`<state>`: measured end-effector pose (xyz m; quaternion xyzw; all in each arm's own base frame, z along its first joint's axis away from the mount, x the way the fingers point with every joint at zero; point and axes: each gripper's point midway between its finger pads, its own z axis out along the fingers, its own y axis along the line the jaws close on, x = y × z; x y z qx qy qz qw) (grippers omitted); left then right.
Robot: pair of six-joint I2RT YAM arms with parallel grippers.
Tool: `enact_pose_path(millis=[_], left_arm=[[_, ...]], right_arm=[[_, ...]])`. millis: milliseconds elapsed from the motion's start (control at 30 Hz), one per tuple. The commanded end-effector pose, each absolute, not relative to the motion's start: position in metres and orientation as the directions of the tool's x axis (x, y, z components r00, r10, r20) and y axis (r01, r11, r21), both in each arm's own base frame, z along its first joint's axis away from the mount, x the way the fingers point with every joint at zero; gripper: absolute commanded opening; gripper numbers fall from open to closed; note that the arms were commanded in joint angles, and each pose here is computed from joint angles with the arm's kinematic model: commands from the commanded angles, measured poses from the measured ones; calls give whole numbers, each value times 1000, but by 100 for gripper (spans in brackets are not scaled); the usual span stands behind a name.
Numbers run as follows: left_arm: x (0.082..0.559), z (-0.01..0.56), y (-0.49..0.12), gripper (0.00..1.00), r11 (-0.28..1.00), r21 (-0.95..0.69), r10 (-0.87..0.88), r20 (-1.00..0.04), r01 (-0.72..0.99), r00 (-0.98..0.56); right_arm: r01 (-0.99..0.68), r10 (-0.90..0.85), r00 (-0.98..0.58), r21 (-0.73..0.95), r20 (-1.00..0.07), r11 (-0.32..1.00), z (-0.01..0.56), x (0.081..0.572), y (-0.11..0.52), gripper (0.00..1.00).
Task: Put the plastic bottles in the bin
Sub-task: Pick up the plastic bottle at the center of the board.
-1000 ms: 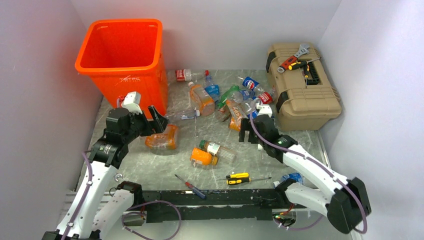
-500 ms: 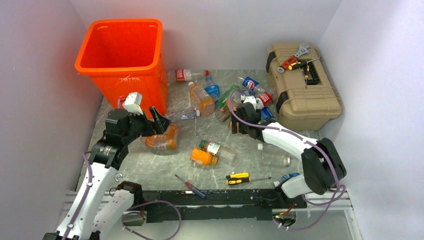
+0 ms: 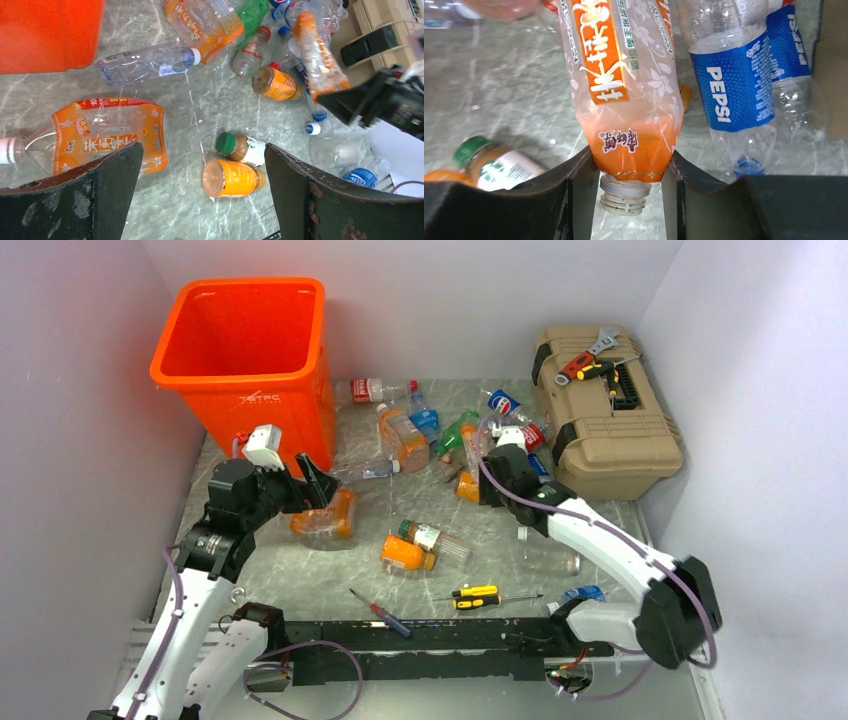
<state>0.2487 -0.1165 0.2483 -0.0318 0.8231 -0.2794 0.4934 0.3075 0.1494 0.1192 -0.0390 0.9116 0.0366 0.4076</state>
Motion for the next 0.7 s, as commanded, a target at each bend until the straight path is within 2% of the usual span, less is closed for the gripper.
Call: enact_pose_path(millis=[0,100,167,233,400,567,667], left_arm=[[253,264,-110,96,854,-475,-345,-823,213,-451],[255,271,-119,96,833,-490,-344,-824,259,-450],[254,282,-130,96,804,-489,-319,-834,337,-451],[252,291,-141,96,776,-473,-272,-848,418,-454],[238,306,-173,96,672,-437,-159,-873,597,-461],[217,334,-196,97,523,-393,-80,-906,756,-415],[197,349,-212,99,375,-317,-7,-941,871,-339]], right_arm=[[-182,-34,-609,98,-792,978,172,285,154,36],[-337,-53,-604,194,-795,921,199,259,174,35],[-509,-86,-609,305,-788,805,216,229,203,36],[-597,-122,-623,369,-772,713,224,205,218,36],[-663,-206,-674,458,-709,593,223,165,233,35],[-672,-268,-693,465,-670,577,209,151,238,35],[-675,-290,-703,481,-649,560,201,147,243,35]])
